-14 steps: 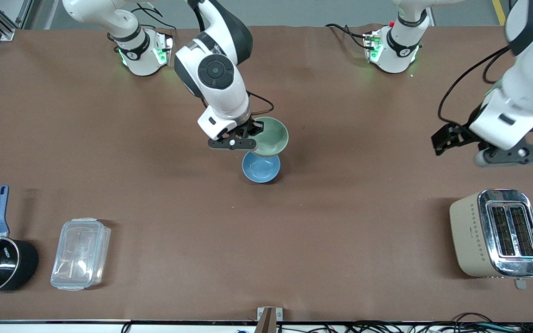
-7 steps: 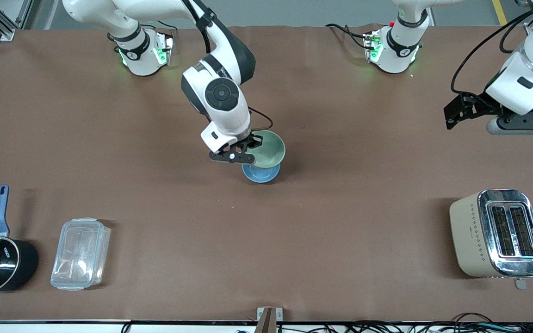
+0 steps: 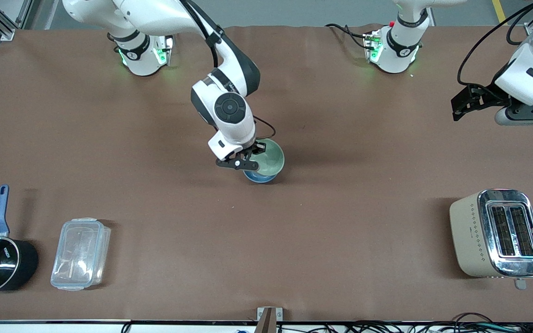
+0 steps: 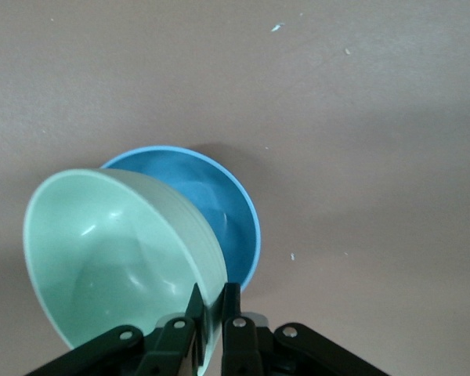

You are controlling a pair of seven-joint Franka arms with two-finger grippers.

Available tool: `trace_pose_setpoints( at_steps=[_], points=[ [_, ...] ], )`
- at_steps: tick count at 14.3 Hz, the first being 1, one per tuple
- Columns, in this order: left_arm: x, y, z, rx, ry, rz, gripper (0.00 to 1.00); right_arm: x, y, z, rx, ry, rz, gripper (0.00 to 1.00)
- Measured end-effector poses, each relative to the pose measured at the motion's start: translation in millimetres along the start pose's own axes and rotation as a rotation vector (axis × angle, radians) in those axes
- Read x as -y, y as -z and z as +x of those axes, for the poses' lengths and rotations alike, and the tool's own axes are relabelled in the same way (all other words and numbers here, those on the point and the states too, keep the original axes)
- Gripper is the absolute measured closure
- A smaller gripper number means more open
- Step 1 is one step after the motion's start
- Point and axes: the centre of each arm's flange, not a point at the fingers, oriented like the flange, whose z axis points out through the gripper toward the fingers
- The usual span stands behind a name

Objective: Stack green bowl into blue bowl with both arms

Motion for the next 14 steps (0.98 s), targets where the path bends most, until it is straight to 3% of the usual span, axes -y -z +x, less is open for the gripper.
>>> trace_pose_setpoints(
  at_steps=[5,9,13,14],
  points=[
    [-4,-4,1,0.005,-0.007,0.0,0.0,-1,-10,-2,0.021,-0.014,0.003,0.85],
    [-4,-5,1,0.004,-0.007,-0.001,0.0,-8,7,4,0.021,-0.027,0.001,0.48],
    [-5,-5,1,0.003,-0.009,-0.002,0.0,-69,107,33,0.03,-0.112,0.004,0.06],
    [-5,-5,1,0.003,-0.009,-0.002,0.0,-92,134,41,0.021,-0.127,0.001,0.0]
  ],
)
